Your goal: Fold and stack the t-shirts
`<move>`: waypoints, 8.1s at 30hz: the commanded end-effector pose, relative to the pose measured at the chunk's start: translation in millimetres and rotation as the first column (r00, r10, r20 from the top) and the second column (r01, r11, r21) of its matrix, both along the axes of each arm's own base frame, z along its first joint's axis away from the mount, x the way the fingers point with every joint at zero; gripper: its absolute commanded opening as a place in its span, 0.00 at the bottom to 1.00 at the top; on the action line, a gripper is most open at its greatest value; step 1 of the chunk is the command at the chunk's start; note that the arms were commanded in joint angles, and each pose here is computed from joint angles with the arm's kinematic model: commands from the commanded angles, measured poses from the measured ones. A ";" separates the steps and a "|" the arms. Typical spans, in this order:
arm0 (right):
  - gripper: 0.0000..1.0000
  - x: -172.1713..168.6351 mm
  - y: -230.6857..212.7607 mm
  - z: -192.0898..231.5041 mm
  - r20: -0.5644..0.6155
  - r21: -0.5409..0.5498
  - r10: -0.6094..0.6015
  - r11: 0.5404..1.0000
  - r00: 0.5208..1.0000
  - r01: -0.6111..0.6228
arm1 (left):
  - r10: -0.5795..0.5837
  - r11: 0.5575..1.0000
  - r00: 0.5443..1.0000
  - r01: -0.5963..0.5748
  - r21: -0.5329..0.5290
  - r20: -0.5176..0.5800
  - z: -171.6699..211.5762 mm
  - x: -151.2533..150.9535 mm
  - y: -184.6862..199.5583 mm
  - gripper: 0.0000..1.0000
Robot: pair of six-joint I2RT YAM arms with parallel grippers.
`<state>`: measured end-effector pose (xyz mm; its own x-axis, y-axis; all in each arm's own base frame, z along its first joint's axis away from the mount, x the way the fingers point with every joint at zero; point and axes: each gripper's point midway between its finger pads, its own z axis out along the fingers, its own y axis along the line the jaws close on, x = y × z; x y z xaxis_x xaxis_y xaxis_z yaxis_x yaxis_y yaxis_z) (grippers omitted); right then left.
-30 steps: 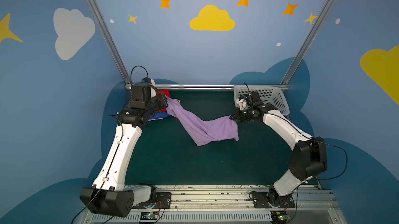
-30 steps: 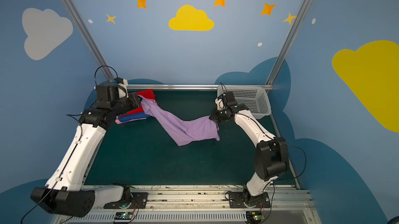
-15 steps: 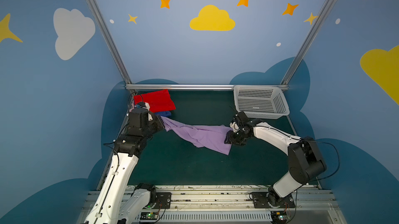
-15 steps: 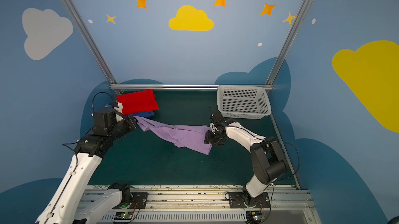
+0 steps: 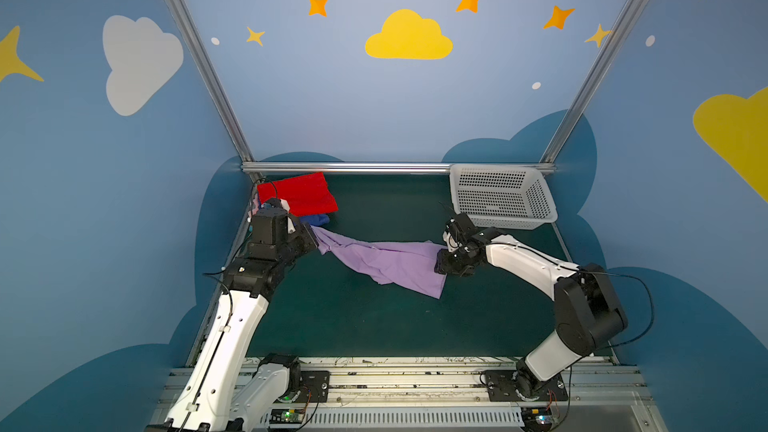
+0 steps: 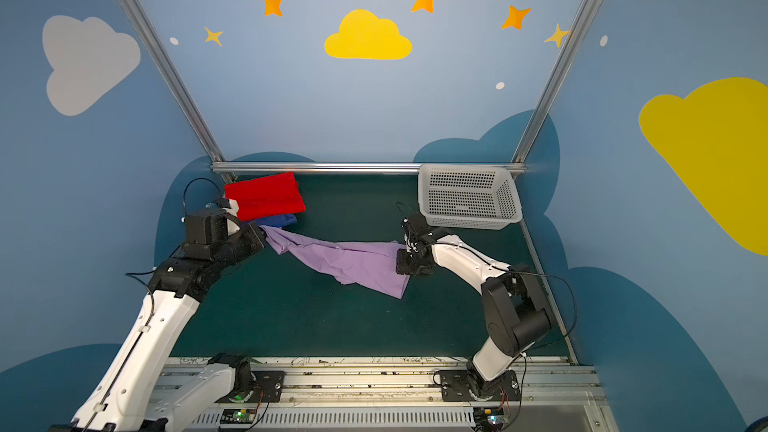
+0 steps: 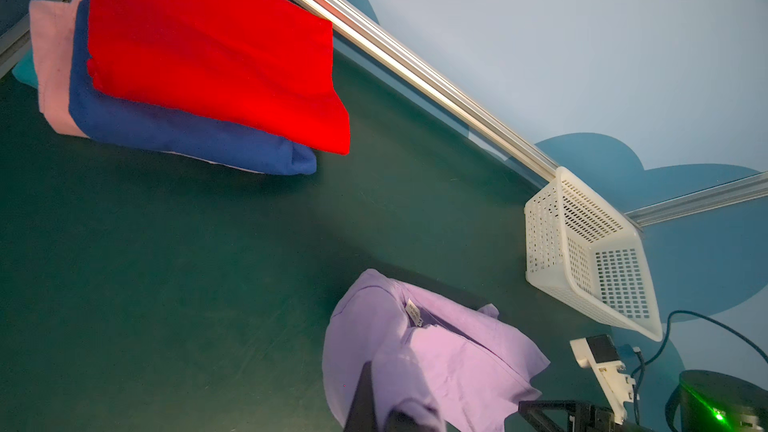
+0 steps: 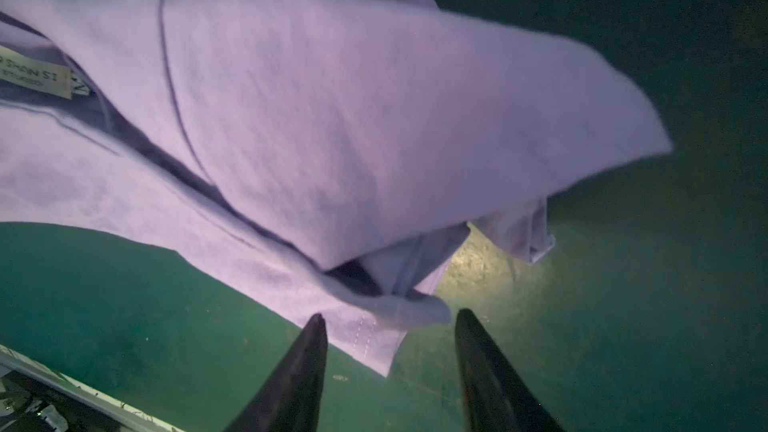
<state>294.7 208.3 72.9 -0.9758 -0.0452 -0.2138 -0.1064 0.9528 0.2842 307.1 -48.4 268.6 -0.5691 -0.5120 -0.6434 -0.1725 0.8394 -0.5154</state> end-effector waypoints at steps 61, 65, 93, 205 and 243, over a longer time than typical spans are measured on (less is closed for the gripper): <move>0.00 217.3 -50.4 490.3 0.853 0.472 -0.398 0.864 0.337 -0.176 | -0.187 0.982 0.819 0.167 0.088 0.542 300.3 160.5 -40.4 0.04; 0.00 183.4 -65.9 524.9 0.868 0.474 -0.414 0.855 0.274 -0.211 | -0.165 0.986 0.770 0.144 0.084 0.617 335.1 134.3 -30.9 0.04; 0.00 -130.4 -143.6 4.2 0.144 0.284 -0.547 0.821 0.825 0.495 | 0.069 0.942 0.953 -0.160 -0.295 -0.296 -122.1 -129.1 -13.4 0.04; 0.69 43.6 -139.6 23.2 0.051 0.031 -0.471 0.882 0.881 0.470 | 0.576 0.795 0.535 -0.541 0.274 -0.618 -234.7 -148.7 91.3 0.04; 0.12 102.5 -126.1 -18.2 0.044 0.027 -0.550 0.835 0.834 0.550 | 0.552 0.801 0.584 -0.570 0.184 -0.595 -235.3 -147.8 83.5 0.23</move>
